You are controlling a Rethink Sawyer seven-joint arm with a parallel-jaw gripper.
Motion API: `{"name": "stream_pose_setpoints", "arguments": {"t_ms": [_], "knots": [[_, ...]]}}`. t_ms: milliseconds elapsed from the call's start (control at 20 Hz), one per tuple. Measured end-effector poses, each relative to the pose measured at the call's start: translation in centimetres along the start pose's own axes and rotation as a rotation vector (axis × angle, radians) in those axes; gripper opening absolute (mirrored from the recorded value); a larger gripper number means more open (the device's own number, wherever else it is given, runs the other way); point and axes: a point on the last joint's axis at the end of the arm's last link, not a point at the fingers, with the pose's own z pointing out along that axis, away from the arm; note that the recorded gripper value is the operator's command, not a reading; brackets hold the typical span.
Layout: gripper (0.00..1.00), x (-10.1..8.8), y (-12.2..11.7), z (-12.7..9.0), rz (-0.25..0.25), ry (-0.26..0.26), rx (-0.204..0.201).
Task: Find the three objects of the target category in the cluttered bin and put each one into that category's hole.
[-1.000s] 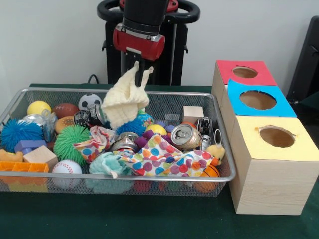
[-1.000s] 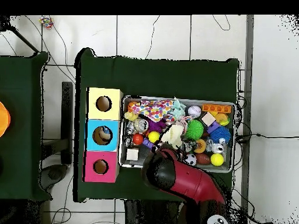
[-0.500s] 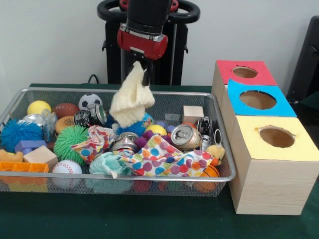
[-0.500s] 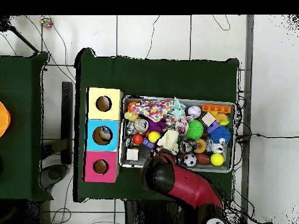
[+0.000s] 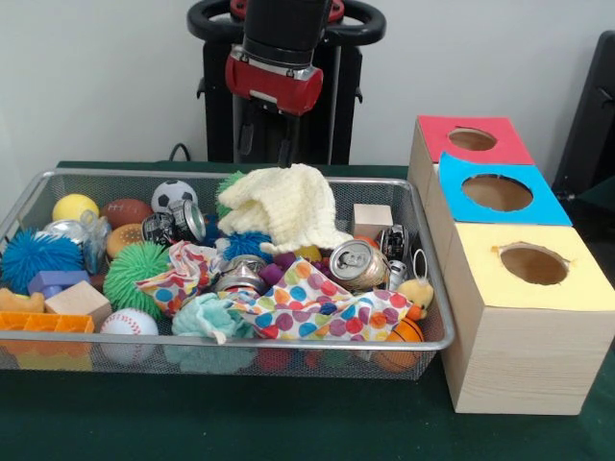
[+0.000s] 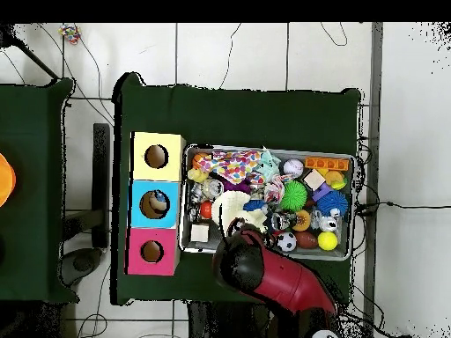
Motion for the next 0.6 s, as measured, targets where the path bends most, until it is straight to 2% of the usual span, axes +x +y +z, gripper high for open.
{"name": "stream_pose_setpoints", "arguments": {"t_ms": [300,600], "knots": [[1.0,-0.1,-0.2,-0.1,0.007,-0.004,0.007],[1.0,-2.6,-2.3,0.8,0.051,-0.019,0.013]]}}
